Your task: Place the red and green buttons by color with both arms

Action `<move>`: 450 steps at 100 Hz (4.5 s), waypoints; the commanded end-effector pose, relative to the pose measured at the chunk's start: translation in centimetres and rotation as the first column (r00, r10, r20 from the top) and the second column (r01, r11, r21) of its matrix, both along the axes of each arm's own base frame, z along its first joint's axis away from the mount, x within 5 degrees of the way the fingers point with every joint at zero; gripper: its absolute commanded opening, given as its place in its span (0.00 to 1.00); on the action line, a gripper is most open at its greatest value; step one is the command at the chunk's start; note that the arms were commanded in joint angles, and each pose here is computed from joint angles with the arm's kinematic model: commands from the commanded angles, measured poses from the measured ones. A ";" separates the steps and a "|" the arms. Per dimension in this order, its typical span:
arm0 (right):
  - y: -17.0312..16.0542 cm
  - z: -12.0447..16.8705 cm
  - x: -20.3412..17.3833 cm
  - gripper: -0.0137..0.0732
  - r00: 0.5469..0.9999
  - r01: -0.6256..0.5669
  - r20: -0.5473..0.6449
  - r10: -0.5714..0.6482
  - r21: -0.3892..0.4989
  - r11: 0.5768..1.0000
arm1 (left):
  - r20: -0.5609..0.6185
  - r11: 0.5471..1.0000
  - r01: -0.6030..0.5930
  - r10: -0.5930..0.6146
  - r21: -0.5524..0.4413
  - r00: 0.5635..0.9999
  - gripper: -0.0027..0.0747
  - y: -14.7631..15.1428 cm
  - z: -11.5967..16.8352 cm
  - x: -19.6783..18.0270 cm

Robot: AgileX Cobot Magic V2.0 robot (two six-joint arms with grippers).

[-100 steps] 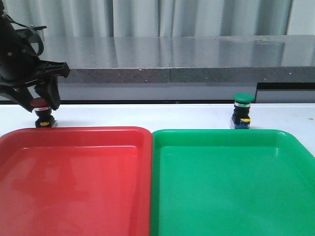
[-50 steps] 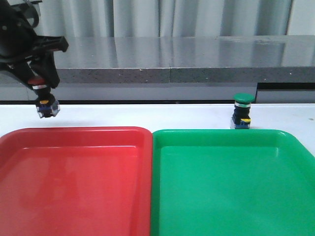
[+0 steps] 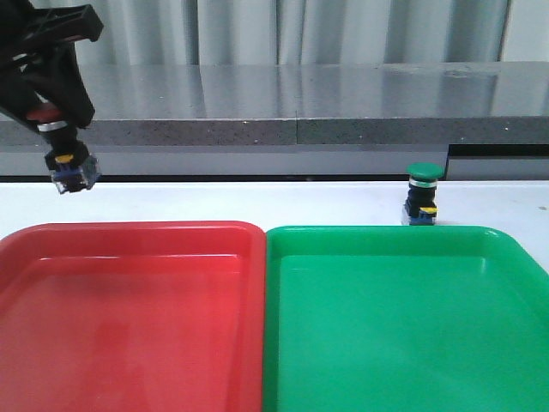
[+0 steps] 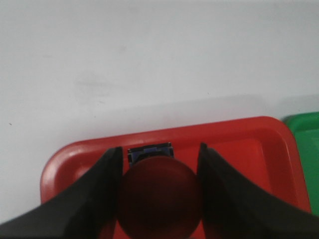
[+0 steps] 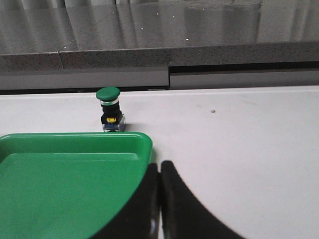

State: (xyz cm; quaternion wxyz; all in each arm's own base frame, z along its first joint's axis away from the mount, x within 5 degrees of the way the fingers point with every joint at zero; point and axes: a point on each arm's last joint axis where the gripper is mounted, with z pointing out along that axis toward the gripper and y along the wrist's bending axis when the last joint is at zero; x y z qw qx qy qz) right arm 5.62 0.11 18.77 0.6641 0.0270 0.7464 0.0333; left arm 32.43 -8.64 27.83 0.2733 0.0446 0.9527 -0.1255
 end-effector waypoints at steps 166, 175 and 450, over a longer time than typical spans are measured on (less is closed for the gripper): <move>-0.1 1.3 -0.2 0.08 0.994 0.012 0.108 -0.011 -0.007 1.000 | -0.040 0.999 0.001 -0.003 -0.041 0.999 0.71 -4.0 -5.5 -1.7; -0.1 1.3 -0.2 0.08 0.994 0.012 0.108 -0.011 -0.007 1.000 | -0.001 0.999 -0.002 0.002 -0.054 1.000 0.71 -3.9 -4.6 -1.8; -0.1 1.3 -0.2 0.08 0.994 0.012 0.108 -0.011 -0.007 1.000 | 0.778 0.994 0.030 0.064 -0.106 0.625 0.01 5.0 4.3 -21.2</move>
